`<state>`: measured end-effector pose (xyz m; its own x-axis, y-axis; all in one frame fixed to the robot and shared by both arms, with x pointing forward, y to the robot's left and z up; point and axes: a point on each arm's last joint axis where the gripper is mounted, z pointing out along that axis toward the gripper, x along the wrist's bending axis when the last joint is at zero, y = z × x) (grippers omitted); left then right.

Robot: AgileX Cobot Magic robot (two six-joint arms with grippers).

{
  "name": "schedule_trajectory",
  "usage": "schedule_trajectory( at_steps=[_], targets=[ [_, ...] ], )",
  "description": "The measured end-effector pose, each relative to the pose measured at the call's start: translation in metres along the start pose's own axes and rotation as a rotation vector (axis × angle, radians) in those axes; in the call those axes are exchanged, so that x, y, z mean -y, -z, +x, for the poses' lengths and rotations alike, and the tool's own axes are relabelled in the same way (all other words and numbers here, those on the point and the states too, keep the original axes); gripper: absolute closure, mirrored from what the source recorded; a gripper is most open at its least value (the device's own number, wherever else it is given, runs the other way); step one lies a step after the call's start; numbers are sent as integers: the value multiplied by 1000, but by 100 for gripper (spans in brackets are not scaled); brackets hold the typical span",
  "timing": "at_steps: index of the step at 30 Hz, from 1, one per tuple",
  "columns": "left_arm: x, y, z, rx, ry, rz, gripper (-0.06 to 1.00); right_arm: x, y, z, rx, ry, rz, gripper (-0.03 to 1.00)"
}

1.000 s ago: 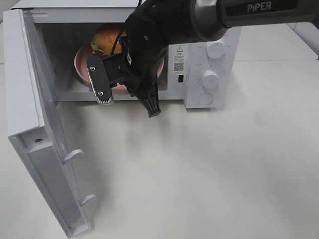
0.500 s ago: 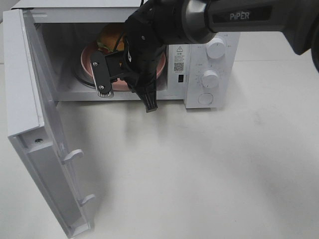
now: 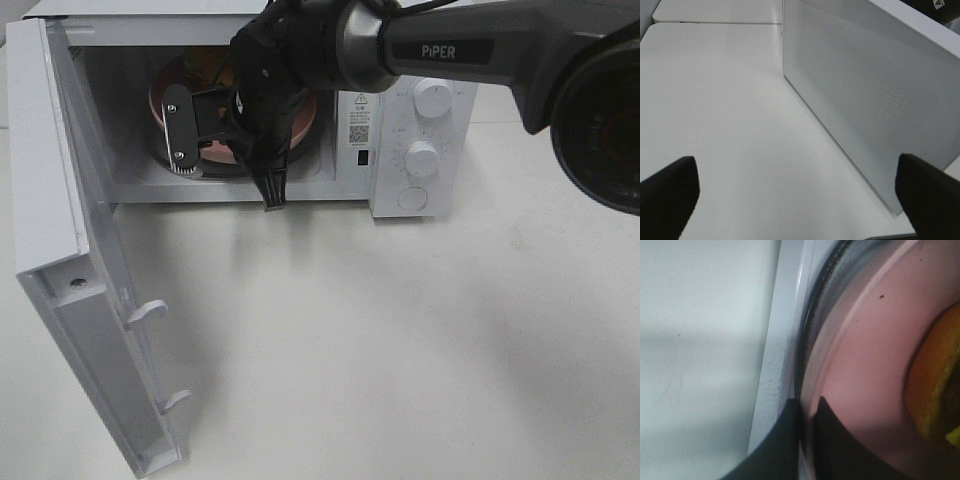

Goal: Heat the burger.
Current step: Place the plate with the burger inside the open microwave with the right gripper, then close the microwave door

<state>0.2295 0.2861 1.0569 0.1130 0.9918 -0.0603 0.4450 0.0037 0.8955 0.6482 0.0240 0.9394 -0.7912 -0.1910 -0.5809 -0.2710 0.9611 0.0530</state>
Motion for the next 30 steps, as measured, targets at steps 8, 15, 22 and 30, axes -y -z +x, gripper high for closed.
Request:
schedule_trajectory(
  at_steps=[8,15,22,30],
  targets=[
    [0,0,0,0,0,0,-4,-1,-1,1,-8,-13,-6,93],
    [0,0,0,0,0,0,-4,-1,-1,0,-9,-13,-7,87],
    [0,0,0,0,0,0,-4,-2,-1,-2,14,-13,-21,67],
    [0,0,0,0,0,0,-4,-2,-1,0,-6,-25,-19,48]
  ],
)
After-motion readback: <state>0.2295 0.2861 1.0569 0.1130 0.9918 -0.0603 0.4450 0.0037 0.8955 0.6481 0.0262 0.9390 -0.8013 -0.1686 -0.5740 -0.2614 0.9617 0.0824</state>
